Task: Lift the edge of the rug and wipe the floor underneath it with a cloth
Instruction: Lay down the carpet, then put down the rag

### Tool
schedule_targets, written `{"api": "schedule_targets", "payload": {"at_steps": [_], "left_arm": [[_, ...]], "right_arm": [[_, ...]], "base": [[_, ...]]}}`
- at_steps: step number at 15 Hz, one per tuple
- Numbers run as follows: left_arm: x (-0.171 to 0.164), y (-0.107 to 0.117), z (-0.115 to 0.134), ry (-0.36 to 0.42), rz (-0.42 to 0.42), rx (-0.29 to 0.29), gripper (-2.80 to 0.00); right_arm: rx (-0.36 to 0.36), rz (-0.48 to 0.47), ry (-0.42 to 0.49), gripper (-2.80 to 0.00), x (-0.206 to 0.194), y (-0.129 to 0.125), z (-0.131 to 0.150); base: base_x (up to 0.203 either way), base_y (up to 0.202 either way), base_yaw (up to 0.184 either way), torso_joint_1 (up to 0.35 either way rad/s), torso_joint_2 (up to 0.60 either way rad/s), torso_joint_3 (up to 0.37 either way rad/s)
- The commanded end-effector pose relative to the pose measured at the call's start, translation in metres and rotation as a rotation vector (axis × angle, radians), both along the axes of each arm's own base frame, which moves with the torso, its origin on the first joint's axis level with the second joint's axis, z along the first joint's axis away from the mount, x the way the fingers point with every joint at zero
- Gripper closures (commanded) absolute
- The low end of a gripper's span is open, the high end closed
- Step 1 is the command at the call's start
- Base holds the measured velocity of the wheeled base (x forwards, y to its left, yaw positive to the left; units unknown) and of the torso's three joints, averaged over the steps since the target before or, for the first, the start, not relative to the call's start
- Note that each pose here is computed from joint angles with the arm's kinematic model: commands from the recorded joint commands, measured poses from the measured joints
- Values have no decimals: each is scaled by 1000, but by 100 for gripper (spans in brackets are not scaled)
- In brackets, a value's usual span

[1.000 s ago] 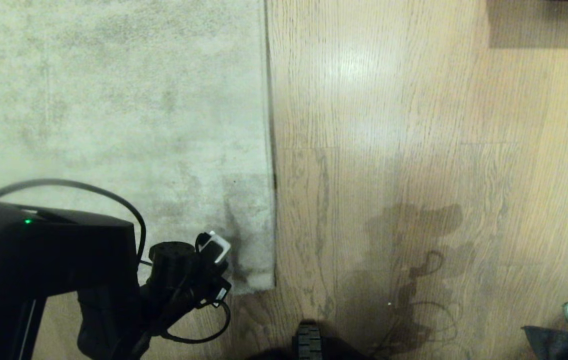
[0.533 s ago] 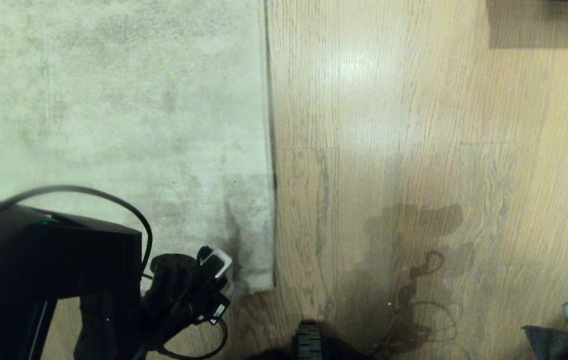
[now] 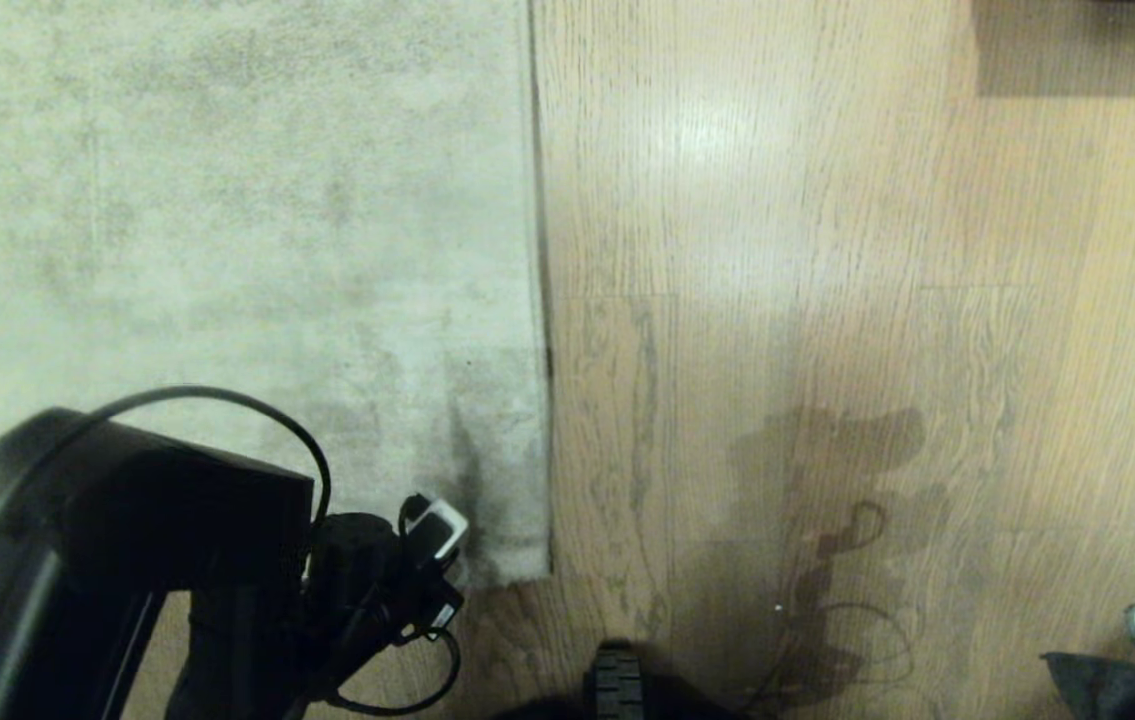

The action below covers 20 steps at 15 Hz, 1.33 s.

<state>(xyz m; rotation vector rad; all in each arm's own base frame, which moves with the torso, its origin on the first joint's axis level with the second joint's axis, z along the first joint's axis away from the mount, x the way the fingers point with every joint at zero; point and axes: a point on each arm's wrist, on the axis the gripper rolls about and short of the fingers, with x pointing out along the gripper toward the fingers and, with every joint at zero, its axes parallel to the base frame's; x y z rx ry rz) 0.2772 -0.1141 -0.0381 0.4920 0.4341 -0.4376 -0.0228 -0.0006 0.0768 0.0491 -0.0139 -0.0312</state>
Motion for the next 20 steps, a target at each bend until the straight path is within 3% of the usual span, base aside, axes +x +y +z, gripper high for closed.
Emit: {"api": "schedule_targets", "payload": {"at_steps": [1, 5, 8, 11, 14, 18, 20], "left_arm": [[1, -3, -13, 5, -15, 13, 0], [5, -9, -8, -29, -30, 7, 0], [8, -10, 16, -98, -22, -26, 0], [6, -6, 63, -215, -1, -79, 0], [-7, 8, 124, -318, 40, -139, 0], [-53, 54, 198, -415, 158, -208, 0], [-88, 82, 219, -456, 252, -237, 0]], "right_arm": [[0, 0, 1, 0, 0, 0, 0], [0, 1, 1, 0, 0, 0, 0], [0, 1, 1, 0, 0, 0, 0], [0, 0, 1, 0, 0, 0, 0], [0, -1, 1, 0, 0, 0, 0], [0, 1, 1, 0, 0, 0, 0], [0, 1, 1, 0, 0, 0, 0]], "base": [[0, 0, 0, 0, 0, 0], [0, 0, 0, 0, 0, 0], [0, 0, 0, 0, 0, 0], [0, 0, 0, 0, 0, 0], [0, 0, 0, 0, 0, 0], [0, 0, 0, 0, 0, 0], [0, 0, 0, 0, 0, 0]]}}
